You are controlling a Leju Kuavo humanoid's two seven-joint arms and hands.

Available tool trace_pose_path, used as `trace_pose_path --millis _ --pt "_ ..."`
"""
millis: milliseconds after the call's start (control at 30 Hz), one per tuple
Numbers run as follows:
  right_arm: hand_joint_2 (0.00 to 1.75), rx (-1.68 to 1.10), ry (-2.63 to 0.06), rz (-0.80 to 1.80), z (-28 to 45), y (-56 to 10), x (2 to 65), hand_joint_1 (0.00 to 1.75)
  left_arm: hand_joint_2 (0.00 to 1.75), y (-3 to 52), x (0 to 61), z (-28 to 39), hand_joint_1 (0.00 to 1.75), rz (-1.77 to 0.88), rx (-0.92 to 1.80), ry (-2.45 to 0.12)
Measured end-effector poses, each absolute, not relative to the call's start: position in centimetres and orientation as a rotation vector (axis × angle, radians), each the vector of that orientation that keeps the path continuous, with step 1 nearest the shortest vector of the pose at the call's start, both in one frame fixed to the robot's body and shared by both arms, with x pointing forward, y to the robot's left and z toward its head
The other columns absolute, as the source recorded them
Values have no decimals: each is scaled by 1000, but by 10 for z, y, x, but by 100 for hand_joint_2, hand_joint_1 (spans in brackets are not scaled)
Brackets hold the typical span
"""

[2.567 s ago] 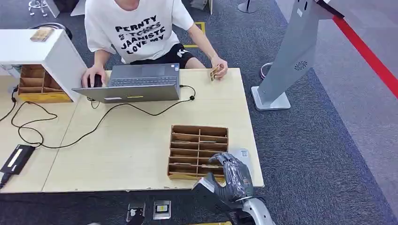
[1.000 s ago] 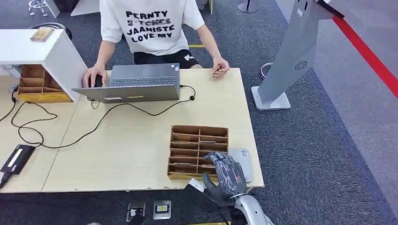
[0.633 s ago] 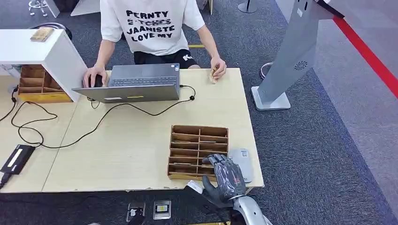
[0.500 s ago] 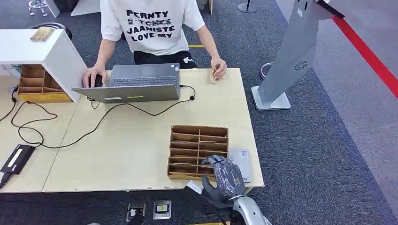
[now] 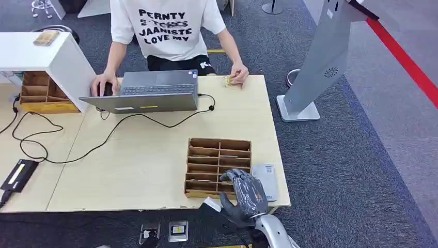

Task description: Pass the card to the sensor for recognition and then transmit it.

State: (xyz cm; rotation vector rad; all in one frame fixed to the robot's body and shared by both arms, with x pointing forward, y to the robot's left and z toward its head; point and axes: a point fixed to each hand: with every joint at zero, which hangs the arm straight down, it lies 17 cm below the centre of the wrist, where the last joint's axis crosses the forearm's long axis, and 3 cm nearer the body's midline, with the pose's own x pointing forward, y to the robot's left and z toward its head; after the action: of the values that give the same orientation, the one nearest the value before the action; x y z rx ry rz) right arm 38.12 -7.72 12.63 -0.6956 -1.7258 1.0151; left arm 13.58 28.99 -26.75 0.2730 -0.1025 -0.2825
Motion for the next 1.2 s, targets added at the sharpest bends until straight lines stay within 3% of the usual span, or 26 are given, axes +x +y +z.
trace_pose_path --millis 400,900,1200 --pt "175 -675 -1752 1015 131 -66 382 80 0 290 135 -268 0 -278 275 -103" --pt "175 -655 -1738 1014 125 -63 386 73 0 291 135 -268 0 -269 277 -106" --pt "175 -643 -1728 1023 118 -58 386 80 0 291 135 -268 0 -269 280 -109"
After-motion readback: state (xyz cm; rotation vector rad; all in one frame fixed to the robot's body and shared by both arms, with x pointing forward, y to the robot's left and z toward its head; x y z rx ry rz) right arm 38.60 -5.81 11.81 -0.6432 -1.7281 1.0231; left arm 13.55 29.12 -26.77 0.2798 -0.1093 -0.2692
